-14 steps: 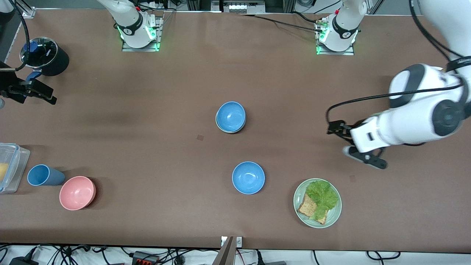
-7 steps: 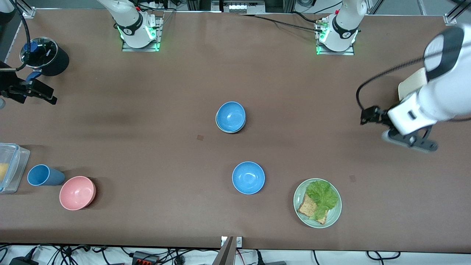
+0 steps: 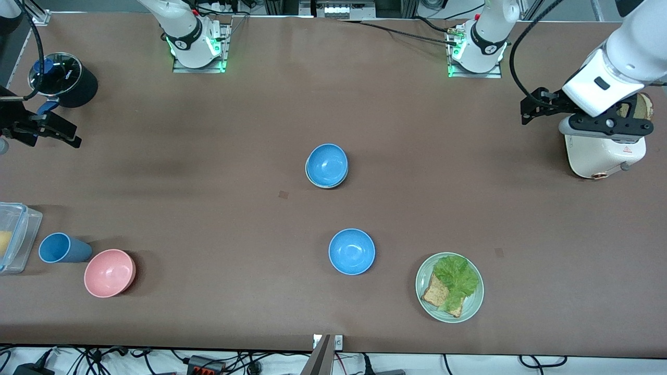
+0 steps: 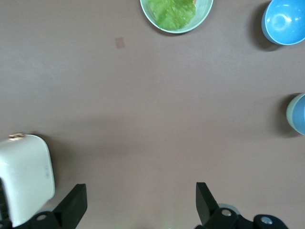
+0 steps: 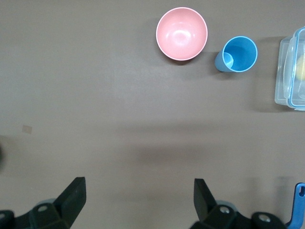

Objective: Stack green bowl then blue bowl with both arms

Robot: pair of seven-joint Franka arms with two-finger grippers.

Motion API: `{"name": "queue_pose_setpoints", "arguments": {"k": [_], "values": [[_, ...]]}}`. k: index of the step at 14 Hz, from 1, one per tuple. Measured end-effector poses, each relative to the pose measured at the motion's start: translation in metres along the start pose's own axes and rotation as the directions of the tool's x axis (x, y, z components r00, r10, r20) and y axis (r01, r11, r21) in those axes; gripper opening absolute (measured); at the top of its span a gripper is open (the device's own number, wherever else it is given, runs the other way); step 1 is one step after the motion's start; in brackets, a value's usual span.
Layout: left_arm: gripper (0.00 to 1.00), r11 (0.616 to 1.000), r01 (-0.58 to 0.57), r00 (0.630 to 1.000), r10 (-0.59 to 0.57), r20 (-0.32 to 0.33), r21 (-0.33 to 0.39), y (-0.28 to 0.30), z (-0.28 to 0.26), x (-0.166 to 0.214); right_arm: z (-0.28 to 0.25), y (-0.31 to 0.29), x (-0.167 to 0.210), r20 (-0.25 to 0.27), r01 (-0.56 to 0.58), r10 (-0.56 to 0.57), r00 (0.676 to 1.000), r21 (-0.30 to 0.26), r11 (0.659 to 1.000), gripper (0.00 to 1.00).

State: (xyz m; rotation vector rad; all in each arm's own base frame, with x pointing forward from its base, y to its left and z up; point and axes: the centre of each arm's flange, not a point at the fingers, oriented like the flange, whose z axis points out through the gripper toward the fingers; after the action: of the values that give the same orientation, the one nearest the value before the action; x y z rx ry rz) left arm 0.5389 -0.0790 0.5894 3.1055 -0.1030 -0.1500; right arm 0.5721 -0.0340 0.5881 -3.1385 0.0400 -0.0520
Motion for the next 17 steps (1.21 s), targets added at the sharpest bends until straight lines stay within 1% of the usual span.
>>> {"name": "queue_pose_setpoints", "arguments": {"k": [1,3,6,8,12,17], "values": [[1.00,0.999,0.016,1.000,-0.016,0.006,-0.035,-0.006,0.007,0.003,0.000,0.000,0.000,0.000,0.000,0.000,1.000,0.000,1.000,1.00],[1.00,0.997,0.039,0.999,-0.038,0.018,-0.059,-0.016,0.015,0.006,0.000,0.000,0.000,0.000,0.001,-0.001,1.000,0.000,1.000,1.00],[1.00,0.998,0.036,0.999,-0.035,0.019,-0.059,-0.014,0.016,0.006,0.000,-0.002,0.000,0.000,0.004,-0.004,1.000,0.000,1.000,1.00],[1.00,0.999,0.029,0.999,-0.028,0.018,-0.036,-0.012,0.016,0.006,0.000,-0.002,0.000,0.000,0.004,-0.004,1.000,0.000,1.000,1.00],[1.00,0.999,0.025,1.000,-0.025,0.017,-0.020,-0.012,0.015,0.006,0.000,-0.002,0.000,0.000,0.004,-0.004,1.000,0.000,1.000,1.00],[1.00,1.000,0.025,0.999,-0.024,0.036,-0.017,-0.012,0.017,0.004,0.000,-0.002,0.000,0.000,0.004,-0.004,1.000,0.000,1.000,1.00]]}}
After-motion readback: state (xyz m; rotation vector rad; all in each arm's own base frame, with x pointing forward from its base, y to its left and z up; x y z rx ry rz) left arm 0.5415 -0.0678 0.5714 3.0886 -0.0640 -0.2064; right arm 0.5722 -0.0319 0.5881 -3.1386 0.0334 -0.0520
